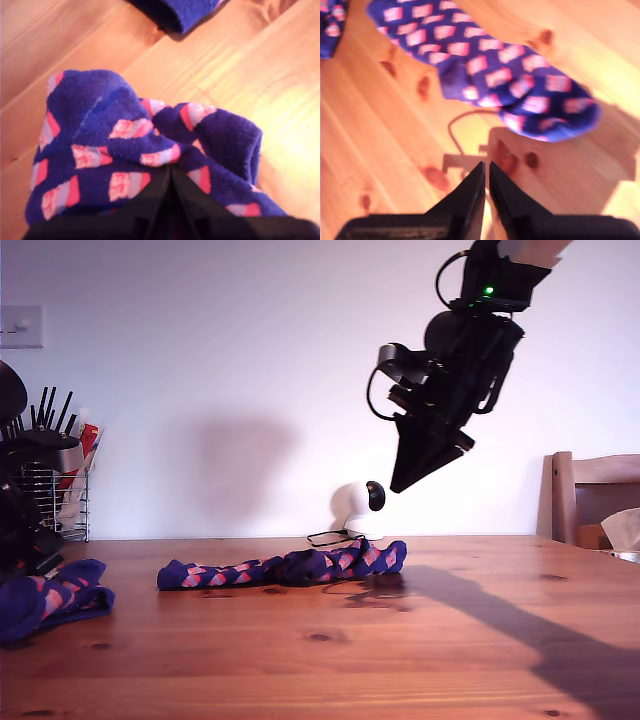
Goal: Fold the socks in front of you. After folding them, place them to the left side.
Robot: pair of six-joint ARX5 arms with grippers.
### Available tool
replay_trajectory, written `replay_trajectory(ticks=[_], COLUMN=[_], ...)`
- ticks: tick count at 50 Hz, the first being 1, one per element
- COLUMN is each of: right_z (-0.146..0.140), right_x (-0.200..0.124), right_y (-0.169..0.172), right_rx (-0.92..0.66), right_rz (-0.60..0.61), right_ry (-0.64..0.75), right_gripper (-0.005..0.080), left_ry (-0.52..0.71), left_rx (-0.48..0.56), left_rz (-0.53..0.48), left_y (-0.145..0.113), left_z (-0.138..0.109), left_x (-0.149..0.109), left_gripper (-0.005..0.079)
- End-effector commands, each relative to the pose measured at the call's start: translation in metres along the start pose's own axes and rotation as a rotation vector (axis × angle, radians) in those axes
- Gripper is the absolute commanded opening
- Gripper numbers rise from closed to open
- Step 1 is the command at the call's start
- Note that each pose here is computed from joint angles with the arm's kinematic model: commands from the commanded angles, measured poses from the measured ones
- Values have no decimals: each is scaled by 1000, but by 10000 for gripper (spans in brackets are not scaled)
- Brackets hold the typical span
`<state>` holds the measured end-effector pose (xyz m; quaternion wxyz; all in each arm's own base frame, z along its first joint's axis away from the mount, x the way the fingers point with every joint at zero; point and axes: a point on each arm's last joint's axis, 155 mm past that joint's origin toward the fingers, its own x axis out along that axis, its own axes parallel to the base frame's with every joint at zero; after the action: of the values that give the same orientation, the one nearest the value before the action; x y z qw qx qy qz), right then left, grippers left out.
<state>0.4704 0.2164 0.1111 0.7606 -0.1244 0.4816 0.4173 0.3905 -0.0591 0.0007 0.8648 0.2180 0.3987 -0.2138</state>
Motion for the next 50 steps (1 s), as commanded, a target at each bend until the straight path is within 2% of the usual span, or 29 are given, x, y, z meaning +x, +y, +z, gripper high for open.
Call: replay_trajectory(ticks=[1,12,20,29,37,38,41,44,46,50], right_z=[0,0,0,0,1,2,2,2,3,2], right_x=[8,8,8,9,10,11,12,12,13,14], right_y=[1,1,2,3,7,8,10,12,15,17], right_rx=[1,1,-1,-1,-8,-11,-15,-16,-21,-23], right_rz=[10,11,12,13,17,18,21,23,26,30], right_ry=[7,7,6,8,10,11,11,13,16,21], right_gripper=[-11,-11,-11,-11,-11,-11,-11,-11,-11,-11], left_ry=[121,-75,-138,-244,-334,-337,-339,-336,-328,-303], left_rx=[-44,-106,-121,-338,-438,-490,-553,-579,-637,-679], left_rz=[-58,-17,-2,-44,-80,-96,-135,-177,-236,-318], left_y=[-23,-8,-1,2,6,6,3,0,-4,-9], left_z=[-47,12,33,62,83,85,89,92,96,101], left_x=[1,-38,-51,-57,-60,-60,-58,-55,-51,-44], left_gripper=[-21,-21,-21,-21,-12,0,98,260,337,369])
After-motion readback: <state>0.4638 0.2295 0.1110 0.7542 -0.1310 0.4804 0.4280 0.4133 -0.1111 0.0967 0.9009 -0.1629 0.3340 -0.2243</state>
